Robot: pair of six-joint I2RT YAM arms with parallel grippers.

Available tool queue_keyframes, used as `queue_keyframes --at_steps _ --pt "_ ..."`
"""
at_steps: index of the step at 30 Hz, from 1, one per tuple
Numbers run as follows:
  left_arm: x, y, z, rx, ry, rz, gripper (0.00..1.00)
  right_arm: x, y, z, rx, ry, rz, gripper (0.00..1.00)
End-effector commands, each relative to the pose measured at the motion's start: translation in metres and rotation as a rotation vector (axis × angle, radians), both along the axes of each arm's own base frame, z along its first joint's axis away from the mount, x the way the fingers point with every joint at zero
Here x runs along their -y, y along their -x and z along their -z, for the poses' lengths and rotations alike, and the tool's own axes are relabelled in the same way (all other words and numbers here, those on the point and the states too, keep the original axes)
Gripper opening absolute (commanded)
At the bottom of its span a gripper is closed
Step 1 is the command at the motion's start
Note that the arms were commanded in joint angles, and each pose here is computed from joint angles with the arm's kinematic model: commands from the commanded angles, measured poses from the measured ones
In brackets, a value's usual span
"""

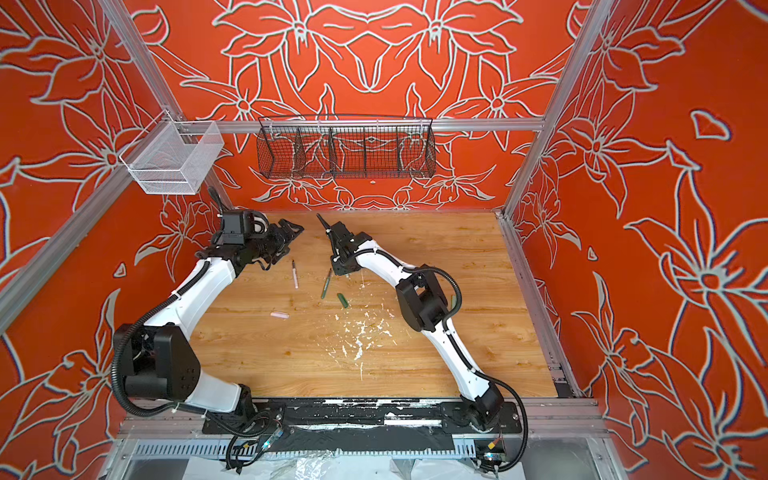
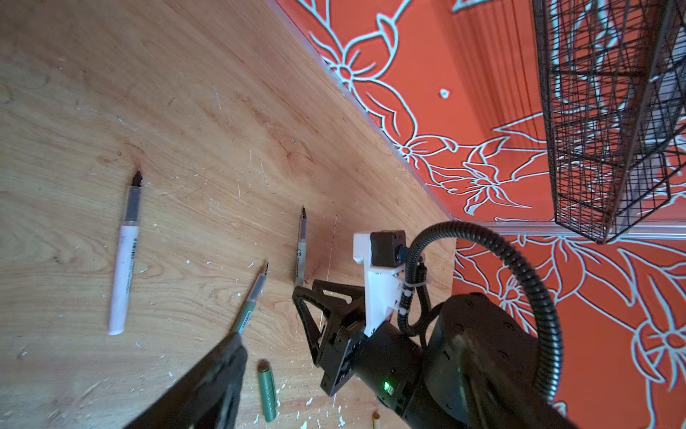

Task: Insert the pens into the pen caps
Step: 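Raise both arms and move the right gripper over the pale green pen, then lower the right gripper and close it on the pale green pen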

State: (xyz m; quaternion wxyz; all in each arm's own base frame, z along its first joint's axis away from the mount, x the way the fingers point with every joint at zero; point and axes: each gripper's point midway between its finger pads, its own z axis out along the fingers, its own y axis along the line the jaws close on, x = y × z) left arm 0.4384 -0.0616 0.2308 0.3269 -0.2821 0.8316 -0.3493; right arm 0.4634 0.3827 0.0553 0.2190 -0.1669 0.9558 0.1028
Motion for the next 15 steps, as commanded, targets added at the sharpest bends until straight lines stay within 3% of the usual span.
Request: queue_keyframes --at_steps 1,15 --pt "0.0 -0.001 -0.005 0.02 0.031 0.002 0.88 0.012 0.002 0.015 -0.013 0.106 0.033 0.34" --pt "-0.014 -0.003 -0.002 0.01 0.042 -0.032 0.87 0.001 0.0 0.025 -0.024 0.105 0.033 0.27"
